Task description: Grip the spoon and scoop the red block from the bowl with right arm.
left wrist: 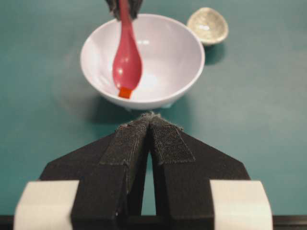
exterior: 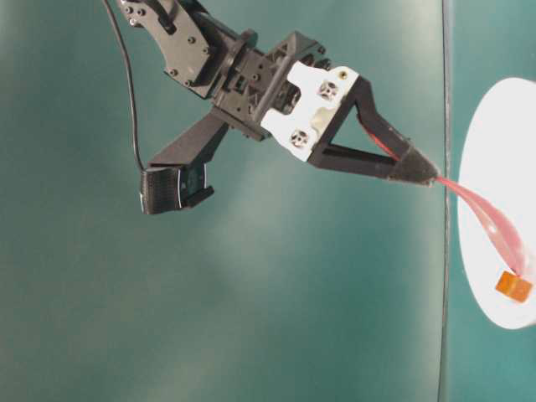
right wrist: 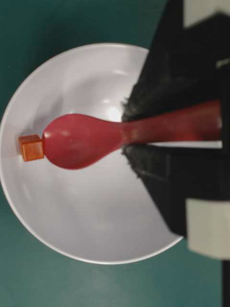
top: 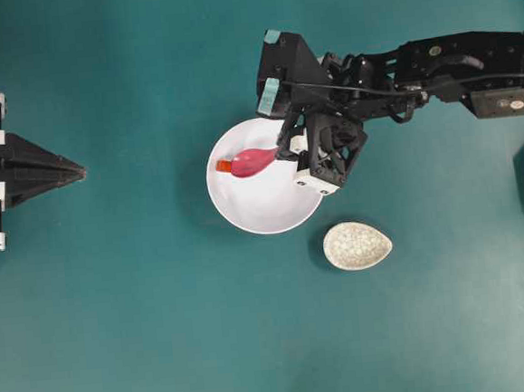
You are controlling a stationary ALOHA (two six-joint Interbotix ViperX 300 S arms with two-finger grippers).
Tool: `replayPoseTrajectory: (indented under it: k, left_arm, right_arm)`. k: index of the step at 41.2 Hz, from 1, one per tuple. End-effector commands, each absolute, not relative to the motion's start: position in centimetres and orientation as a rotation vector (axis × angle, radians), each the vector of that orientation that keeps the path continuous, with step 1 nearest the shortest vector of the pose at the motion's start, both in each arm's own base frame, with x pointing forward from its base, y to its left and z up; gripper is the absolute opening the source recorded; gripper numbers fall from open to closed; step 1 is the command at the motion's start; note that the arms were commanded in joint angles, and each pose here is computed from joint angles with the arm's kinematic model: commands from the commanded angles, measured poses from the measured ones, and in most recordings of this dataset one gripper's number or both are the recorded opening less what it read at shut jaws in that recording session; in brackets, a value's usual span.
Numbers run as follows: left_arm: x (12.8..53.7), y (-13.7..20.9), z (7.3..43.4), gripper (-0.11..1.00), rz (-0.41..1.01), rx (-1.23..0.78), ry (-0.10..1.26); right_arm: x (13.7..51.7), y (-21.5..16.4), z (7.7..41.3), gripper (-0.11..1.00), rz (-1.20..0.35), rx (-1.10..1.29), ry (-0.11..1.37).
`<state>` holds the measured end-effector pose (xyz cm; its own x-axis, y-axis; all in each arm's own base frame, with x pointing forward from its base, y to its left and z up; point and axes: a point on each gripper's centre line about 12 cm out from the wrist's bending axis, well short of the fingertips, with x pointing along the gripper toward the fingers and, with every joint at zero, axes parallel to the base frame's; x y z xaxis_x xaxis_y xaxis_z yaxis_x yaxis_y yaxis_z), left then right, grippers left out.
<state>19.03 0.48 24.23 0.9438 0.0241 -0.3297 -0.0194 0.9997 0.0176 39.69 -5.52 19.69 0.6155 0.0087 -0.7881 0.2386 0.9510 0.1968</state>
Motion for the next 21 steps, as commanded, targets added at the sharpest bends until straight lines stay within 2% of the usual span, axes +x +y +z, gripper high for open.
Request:
replayPoseTrajectory:
  k: [1,21]
  left_arm:
    - [19.24,0.55,24.74,0.00,0.025,0.019,0.319]
    - [19.22,0.55,24.66,0.00,0.025,0.018,0.322]
  right_arm:
    - [39.84,-5.45,21.13,0.25,-0.129,0.287,0.860]
    - [40.11,-5.49,20.91,0.25,-0.128,0.285,0.864]
